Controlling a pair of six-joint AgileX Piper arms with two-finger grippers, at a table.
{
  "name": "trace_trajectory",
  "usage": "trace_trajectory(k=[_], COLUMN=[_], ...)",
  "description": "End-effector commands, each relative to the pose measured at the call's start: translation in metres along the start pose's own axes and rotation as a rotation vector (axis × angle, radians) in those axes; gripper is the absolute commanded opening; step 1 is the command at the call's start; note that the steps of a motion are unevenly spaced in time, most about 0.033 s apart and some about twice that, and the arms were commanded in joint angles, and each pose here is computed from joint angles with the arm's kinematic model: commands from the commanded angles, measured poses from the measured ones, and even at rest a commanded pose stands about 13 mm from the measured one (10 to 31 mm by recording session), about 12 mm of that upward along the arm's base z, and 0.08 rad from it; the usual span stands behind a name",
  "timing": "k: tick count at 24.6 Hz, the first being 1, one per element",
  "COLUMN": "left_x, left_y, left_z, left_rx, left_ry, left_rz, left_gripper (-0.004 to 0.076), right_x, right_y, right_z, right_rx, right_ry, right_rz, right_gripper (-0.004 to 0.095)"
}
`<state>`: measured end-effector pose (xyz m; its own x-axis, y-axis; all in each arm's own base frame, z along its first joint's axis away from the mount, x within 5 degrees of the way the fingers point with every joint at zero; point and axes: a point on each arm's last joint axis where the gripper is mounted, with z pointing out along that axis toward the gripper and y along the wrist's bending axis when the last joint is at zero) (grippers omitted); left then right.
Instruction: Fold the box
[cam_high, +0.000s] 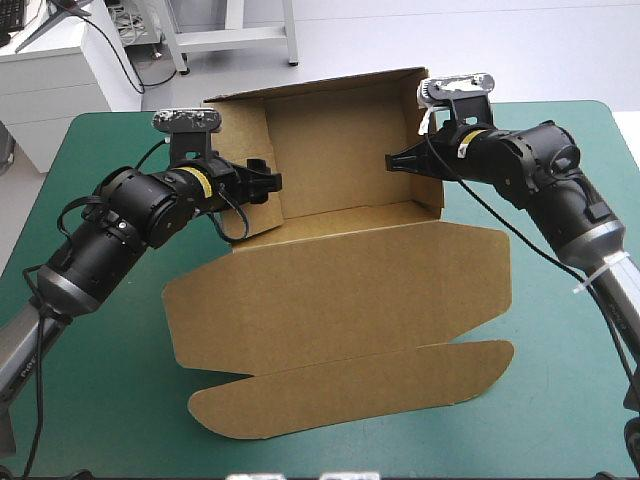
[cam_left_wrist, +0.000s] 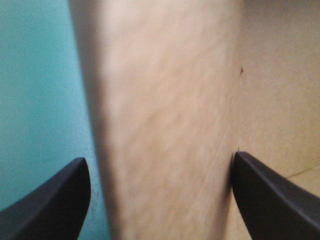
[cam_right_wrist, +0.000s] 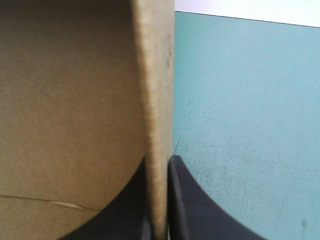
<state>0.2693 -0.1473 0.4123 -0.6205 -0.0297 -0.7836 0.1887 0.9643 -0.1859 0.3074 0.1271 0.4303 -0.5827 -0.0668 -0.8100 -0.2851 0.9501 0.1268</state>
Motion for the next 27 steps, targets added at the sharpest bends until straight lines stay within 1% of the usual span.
trace_trajectory(k=[1, 5, 6, 7, 8, 9, 10, 11, 13, 16, 19, 21, 24, 27], left_x=[-0.024, -0.022, -0.022, -0.022, -0.022, -0.021, -0.02, -0.018, -0.018, -0.015, -0.014, -0.014, -0.01, -0.007], left_y=[-0.005, -0.004, -0.004, -0.004, -0.004, -0.005, -0.004, -0.006, -0.006, -0.005, -0.005, -0.005, -0.006, -0.012], left_z=[-0.027, -0.025, -0.024, -0.024, -0.024, -0.024, -0.024, -0.024, -0.024, -0.024, -0.022, -0.017, 0.004, 0.036], left_rx=[0.053, 0.042, 0.041, 0.044, 0.044, 0.043, 0.038, 0.033, 0.033, 0.014, 0.008, -0.012, -0.074, -0.094], left_ry=[-0.156, -0.131, -0.13, -0.131, -0.128, -0.114, -0.104, -0.098, -0.094, -0.067, -0.056, -0.015, 0.106, 0.189], left_rz=[0.002, 0.003, 0.011, 0.011, 0.01, 0.006, 0.006, 0.028, 0.032, 0.033, 0.036, 0.076, 0.108, 0.113], left_gripper=[0.0549, 0.0547, 0.0536, 0.0504, 0.0448, 0.0235, 0.0093, 0.0006, -0.0008, -0.0008, -0.0008, -0.0008, -0.0008, -0.0008], right_x=[-0.018, -0.018, -0.018, -0.018, -0.017, -0.017, -0.017, -0.017, -0.015, -0.011, -0.007, -0.003, 0.003, 0.009], right_y=[0.005, 0.006, 0.006, 0.006, 0.006, 0.006, 0.006, 0.006, 0.006, 0.005, 0.004, 0.003, 0.001, -0.002], right_z=[-0.028, -0.028, -0.028, -0.028, -0.028, -0.028, -0.028, -0.028, -0.028, -0.025, -0.02, -0.012, 0.011, 0.035], right_rx=[-0.034, -0.039, -0.04, -0.04, -0.045, -0.045, -0.045, -0.044, -0.042, -0.034, -0.019, -0.004, 0.019, 0.009], right_ry=[-0.154, -0.155, -0.153, -0.151, -0.148, -0.146, -0.143, -0.142, -0.127, -0.075, -0.025, 0.036, 0.157, 0.291], right_rz=[0.006, 0.011, 0.012, 0.012, 0.016, 0.016, 0.016, 0.016, 0.02, 0.048, 0.046, 0.045, 0.056, 0.069], right_gripper=[0.0004, 0.0003, 0.0003, 0.0003, 0.0003, 0.0003, 0.0003, 0.0003, 0.0003, 0.0003, 0.0003, 0.0003, 0.0001, 0.0])
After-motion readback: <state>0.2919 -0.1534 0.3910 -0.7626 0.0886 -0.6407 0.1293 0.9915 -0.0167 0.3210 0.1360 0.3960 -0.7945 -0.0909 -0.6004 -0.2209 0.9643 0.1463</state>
